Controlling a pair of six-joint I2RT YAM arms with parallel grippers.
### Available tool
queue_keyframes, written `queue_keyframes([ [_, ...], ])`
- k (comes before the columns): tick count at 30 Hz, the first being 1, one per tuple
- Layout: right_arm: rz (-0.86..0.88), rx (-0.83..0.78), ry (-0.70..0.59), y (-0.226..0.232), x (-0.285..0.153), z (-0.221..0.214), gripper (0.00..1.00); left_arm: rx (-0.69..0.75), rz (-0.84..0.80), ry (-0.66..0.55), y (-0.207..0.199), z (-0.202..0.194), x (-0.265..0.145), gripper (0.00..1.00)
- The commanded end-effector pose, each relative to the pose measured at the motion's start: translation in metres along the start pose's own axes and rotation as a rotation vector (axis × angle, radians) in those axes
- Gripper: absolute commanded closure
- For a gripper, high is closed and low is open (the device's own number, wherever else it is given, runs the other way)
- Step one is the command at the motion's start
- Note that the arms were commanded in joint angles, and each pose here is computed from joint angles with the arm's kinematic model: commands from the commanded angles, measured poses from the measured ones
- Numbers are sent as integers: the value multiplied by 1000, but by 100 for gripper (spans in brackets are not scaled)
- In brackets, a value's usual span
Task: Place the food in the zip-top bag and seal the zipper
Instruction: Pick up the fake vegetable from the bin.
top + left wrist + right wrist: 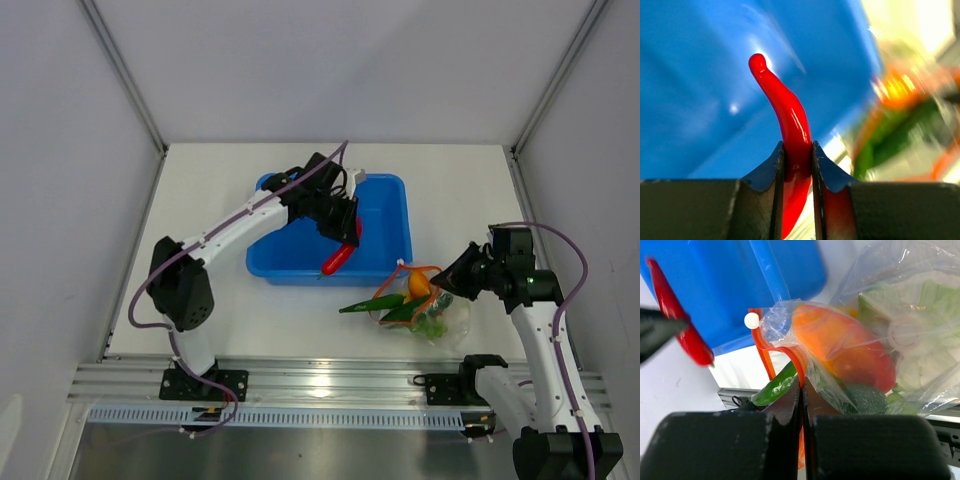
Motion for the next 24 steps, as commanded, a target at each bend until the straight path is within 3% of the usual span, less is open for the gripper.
queue_keyframes([
  [1,46,-54,-52,11,-4,11,100,162,-250,-55,-50,-12,-33,99],
  [3,56,-55,-60,12,-5,11,100,183,-322,-72,-60,-28,-38,99],
  [4,61,-55,-61,12,-4,11,100,236,-375,-166,-74,-17,-57,99],
  [7,85,-45,-64,15,-5,9,100,299,-530,-228,-98,-16,-75,100],
  [13,128,-19,-55,25,-9,8,100,381,-682,-235,-134,-8,-99,100],
  [24,102,-19,-48,17,-11,0,100,329,-720,77,-134,-65,-68,100],
])
Point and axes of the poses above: each gripper's point midway between its finger pads, its own x axis out along the fingers, its own y axis along the line the jaws close on, z = x × y, the point moved 2 cm from there along -x, back along the fingers, and after that the axes turned 8 degrees about x, right-handed, at the moved point
